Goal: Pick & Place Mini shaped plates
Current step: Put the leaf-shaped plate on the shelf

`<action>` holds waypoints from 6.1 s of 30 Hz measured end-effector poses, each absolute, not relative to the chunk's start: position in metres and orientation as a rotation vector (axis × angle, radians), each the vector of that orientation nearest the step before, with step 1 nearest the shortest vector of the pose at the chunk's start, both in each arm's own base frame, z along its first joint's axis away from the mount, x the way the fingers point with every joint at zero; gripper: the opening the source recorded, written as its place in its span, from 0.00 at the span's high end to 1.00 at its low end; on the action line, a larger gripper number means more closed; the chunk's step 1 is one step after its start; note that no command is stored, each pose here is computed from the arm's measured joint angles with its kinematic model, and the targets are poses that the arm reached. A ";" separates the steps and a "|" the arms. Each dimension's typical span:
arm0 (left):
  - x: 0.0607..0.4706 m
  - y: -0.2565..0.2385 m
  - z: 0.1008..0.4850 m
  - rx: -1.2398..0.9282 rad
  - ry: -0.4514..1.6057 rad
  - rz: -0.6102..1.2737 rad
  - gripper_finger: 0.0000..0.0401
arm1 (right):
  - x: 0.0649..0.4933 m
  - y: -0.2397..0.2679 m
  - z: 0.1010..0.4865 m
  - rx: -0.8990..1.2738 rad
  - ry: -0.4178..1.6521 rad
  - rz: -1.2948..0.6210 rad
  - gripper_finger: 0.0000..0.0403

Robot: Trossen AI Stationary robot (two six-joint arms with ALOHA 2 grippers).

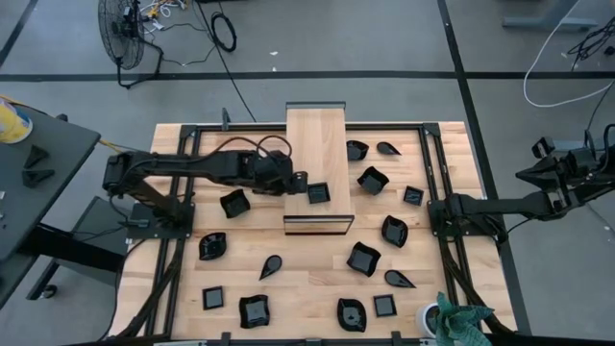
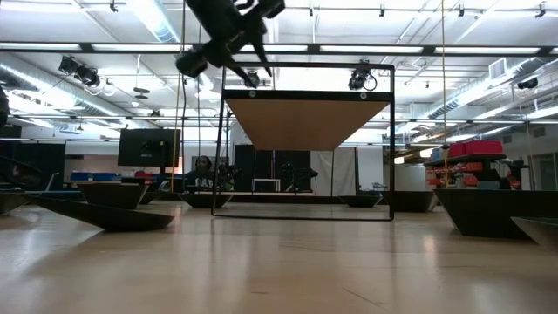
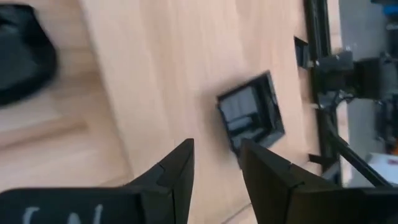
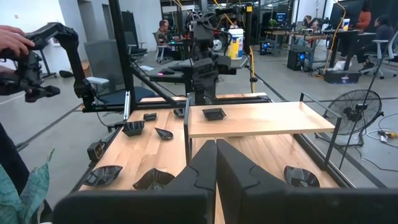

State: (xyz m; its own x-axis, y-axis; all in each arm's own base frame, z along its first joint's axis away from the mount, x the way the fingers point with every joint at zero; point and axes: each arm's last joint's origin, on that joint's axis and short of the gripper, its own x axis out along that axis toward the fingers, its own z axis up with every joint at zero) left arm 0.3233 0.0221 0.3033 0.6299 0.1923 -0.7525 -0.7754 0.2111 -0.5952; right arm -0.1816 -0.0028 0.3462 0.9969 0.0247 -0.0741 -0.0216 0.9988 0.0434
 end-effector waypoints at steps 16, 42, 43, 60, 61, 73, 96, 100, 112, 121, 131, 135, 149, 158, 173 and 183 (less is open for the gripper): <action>0.289 0.047 0.306 -0.915 0.821 0.800 0.66 | -0.182 -0.003 0.346 0.043 0.075 0.023 0.97; 0.277 0.073 0.303 -0.626 0.979 0.722 0.66 | -0.182 -0.003 0.346 0.043 0.075 0.023 0.97; 0.279 0.073 0.303 -0.625 0.967 0.715 0.66 | -0.182 -0.003 0.346 0.043 0.075 0.023 0.97; 0.316 0.050 0.327 -0.673 0.625 0.397 0.66 | -0.182 -0.003 0.346 0.043 0.075 0.023 0.97; 0.318 0.048 0.329 -0.661 0.600 0.378 0.66 | -0.182 -0.003 0.346 0.043 0.075 0.023 0.97; 0.339 0.027 0.324 -0.520 0.566 0.228 0.67 | -0.182 -0.003 0.346 0.043 0.074 0.023 0.97; 0.355 0.022 0.305 -0.429 0.610 0.180 0.77 | -0.182 -0.003 0.346 0.043 0.075 0.023 0.97; 0.353 0.023 0.302 -0.417 0.640 0.209 0.77 | -0.182 -0.003 0.346 0.043 0.075 0.023 0.97; 0.347 0.022 0.300 -0.456 0.697 0.240 0.77 | -0.182 -0.003 0.346 0.043 0.075 0.023 0.97; 0.317 0.038 0.313 -0.448 0.773 0.366 0.77 | -0.182 -0.003 0.346 0.043 0.073 0.023 0.97; 0.271 0.060 0.319 -0.414 0.923 0.675 0.77 | -0.182 -0.003 0.347 0.043 0.070 0.023 0.97; 0.261 0.069 0.319 -0.427 0.969 0.721 0.77 | -0.182 -0.003 0.347 0.043 0.069 0.023 0.97; 0.247 0.103 0.316 -0.514 0.999 0.811 0.63 | -0.182 -0.003 0.347 0.043 0.068 0.023 0.97; 0.247 0.121 0.303 -0.490 1.095 0.817 0.44 | -0.182 -0.003 0.347 0.043 0.068 0.023 0.97; 0.250 0.150 0.266 -0.561 1.201 0.731 0.46 | -0.182 -0.003 0.347 0.043 0.068 0.023 0.97; 0.247 0.148 0.230 -0.616 1.184 0.684 0.46 | -0.182 -0.003 0.347 0.043 0.068 0.023 0.97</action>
State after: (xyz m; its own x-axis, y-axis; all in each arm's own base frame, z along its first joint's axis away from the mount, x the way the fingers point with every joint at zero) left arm 0.2471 0.1485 0.2300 0.2275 0.1535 -0.9616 -0.7561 0.6501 -0.0751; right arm -0.1815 -0.0028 0.3468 0.9974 0.0248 -0.0677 -0.0218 0.9988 0.0434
